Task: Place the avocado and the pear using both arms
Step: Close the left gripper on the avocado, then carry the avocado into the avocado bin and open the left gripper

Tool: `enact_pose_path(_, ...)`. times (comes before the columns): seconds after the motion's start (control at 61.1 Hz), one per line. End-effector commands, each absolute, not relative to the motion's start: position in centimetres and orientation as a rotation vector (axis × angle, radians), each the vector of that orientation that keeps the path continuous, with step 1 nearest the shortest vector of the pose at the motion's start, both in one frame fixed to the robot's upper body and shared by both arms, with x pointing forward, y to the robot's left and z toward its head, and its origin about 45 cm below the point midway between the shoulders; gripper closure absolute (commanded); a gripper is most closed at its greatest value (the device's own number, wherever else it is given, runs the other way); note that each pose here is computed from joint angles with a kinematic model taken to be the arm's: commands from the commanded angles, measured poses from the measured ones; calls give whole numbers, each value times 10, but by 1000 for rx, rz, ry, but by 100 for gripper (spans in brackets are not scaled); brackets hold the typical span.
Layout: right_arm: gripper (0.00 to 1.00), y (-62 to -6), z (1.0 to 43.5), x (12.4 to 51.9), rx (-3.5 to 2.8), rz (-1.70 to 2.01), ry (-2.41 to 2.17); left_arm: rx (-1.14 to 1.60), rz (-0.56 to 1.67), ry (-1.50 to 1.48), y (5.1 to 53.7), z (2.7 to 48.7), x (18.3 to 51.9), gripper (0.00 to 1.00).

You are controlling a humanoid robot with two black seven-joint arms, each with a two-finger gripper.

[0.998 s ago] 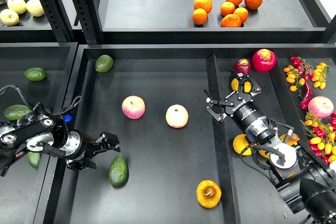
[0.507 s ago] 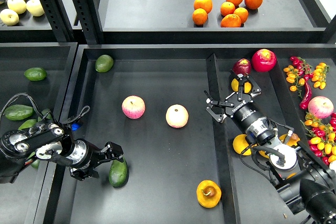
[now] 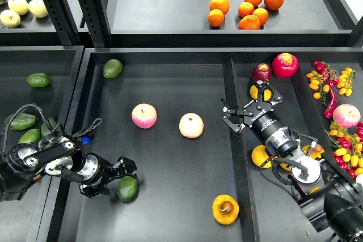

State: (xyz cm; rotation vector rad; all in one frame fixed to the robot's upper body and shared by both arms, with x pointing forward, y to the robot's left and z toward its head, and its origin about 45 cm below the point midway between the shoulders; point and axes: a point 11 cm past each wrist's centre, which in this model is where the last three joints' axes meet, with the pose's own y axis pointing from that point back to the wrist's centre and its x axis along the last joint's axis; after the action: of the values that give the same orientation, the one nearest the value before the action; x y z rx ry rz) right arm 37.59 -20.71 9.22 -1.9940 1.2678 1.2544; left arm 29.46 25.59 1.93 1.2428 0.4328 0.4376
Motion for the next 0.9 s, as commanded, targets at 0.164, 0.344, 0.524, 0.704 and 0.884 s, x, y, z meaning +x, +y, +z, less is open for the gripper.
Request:
enact_pose_path(0.164, 1, -207, 92, 376, -1994, 1254, 1268, 1258, 428, 435, 255, 15, 292, 1)
enact_pose_path(0.344, 1, -207, 93, 376, -1995, 1253, 1266, 1280, 418, 416, 257, 13, 290, 6)
enact_pose_path(0.524, 1, -207, 92, 376, -1994, 1255, 1267, 1294, 411, 407, 259, 11, 288, 15)
enact_pose_path(0.704, 1, -208, 90, 373, -1990, 1261, 1271, 1299, 430, 415, 264, 11, 290, 27)
enact_pose_path(0.884, 1, -208, 88, 372, -1987, 1265, 1272, 1287, 472, 433, 270, 13, 297, 49)
